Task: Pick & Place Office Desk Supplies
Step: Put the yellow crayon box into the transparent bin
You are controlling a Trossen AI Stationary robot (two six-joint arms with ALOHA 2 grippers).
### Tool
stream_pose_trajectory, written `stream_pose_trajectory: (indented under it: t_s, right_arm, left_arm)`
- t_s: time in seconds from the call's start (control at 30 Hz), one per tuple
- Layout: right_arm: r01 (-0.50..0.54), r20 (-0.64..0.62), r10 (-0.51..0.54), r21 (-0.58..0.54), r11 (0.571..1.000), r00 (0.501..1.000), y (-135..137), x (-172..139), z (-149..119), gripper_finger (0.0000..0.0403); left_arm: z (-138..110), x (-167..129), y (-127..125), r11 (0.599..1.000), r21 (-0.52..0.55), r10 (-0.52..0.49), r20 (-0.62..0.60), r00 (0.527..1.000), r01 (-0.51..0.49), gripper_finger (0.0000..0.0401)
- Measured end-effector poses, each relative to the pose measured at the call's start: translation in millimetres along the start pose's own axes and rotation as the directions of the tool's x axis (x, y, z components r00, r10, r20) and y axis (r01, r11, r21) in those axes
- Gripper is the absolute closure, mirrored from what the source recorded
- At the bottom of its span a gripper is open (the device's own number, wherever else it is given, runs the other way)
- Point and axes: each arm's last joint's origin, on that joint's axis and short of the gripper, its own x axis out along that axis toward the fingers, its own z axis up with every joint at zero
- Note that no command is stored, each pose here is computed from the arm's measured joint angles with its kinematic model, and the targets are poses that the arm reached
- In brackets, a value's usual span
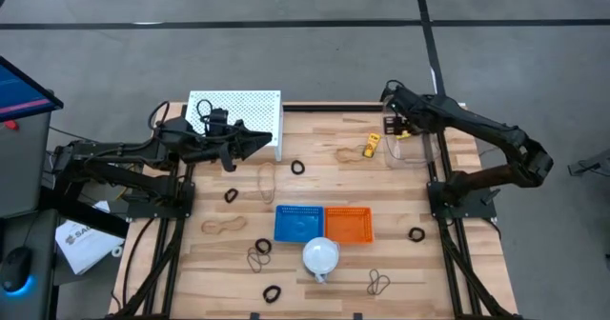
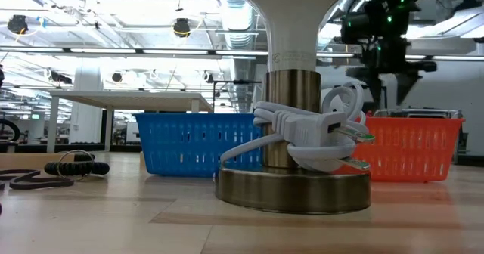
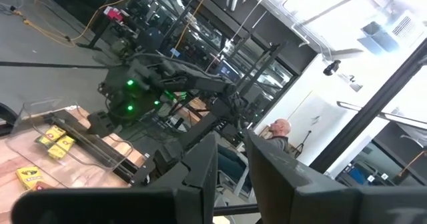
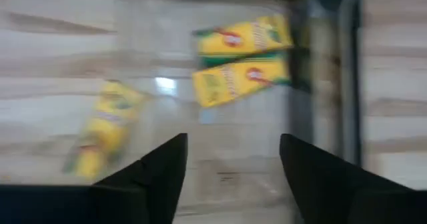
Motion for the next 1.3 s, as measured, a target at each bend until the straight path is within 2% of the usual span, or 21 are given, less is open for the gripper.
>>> stream_pose_trajectory:
  t_s: [0.17, 0.3, 0.37, 0.47, 0.57, 0.8, 0.87, 0.93, 1.03, 1.17, 1.3]
  right_arm:
    - [-0.214, 0.104, 0.216, -0.024, 0.976, 0.971, 26.2, -28.6, -0.9, 0.0155]
    - [-0.327, 0.129, 0.338, -0.097, 0.94, 0.932, 48.9, -48.8, -6.3, 0.0163]
    - [-0.396, 0.116, 0.416, -0.163, 0.904, 0.902, 62.1, -56.2, -11.9, 0.0169]
    - [-0.516, 0.073, 0.547, -0.243, 0.821, 0.834, 81.1, -63.9, -21.2, 0.0179]
    - [-0.593, 0.052, 0.617, -0.222, 0.774, 0.785, 96.5, -67.9, -30.3, 0.0188]
    - [-0.61, 0.004, 0.611, -0.058, 0.79, 0.791, 123.6, -44.4, -34.5, 0.0213]
    - [-0.616, -0.014, 0.616, -0.041, 0.787, 0.788, 132.3, -36.2, -32.8, 0.0221]
    - [-0.597, -0.035, 0.596, -0.042, 0.801, 0.802, 141.8, -30.1, -31.9, 0.0228]
    - [-0.548, -0.071, 0.543, -0.097, 0.831, 0.836, 155.6, -22.6, -30.0, 0.0237]
    - [-0.407, -0.137, 0.385, -0.206, 0.89, 0.913, 167.1, -7.7, -31.7, 0.0245]
    - [-0.308, -0.173, 0.262, -0.362, 0.88, 0.95, 176.9, 5.5, -35.0, 0.0248]
  left_arm:
    - [-0.1, 0.0, 0.1, 1.0, 0.007, 0.001, -0.001, 1.0, -0.001, 0.0325]
    - [-0.2, 0.0, 0.2, 1.0, 0.009, 0.001, -0.002, 1.0, -0.001, 0.0325]
    - [-0.3, 0.0, 0.2, 1.0, 0.019, 0.002, -0.003, 1.0, -0.002, 0.0325]
    - [-0.3, 0.0, 0.2, 0.999, 0.032, 0.002, -0.003, 1.0, -0.002, 0.0325]
    - [-0.3, 0.0, 0.2, 0.999, 0.032, 0.002, -0.003, 1.0, -0.002, 0.0325]
    - [-0.3, 0.0, 0.2, 1.0, 0.029, 0.002, -0.003, 1.0, -0.002, 0.0325]
    - [-0.3, 0.0, 0.2, 1.0, 0.028, 0.002, -0.003, 1.0, -0.002, 0.0325]
    - [-0.3, 0.0, 0.2, 1.0, 0.028, 0.002, -0.003, 1.0, -0.002, 0.0325]
    - [-0.3, 0.0, 0.2, 1.0, 0.019, 0.002, -0.003, 1.0, -0.001, 0.0325]
    - [-1.3, -0.2, -1.4, 1.0, 0.003, -0.006, -0.008, 1.0, 0.006, 0.0325]
    - [-3.2, -0.6, -4.1, 1.0, -0.001, -0.019, -0.016, 1.0, 0.019, 0.0325]
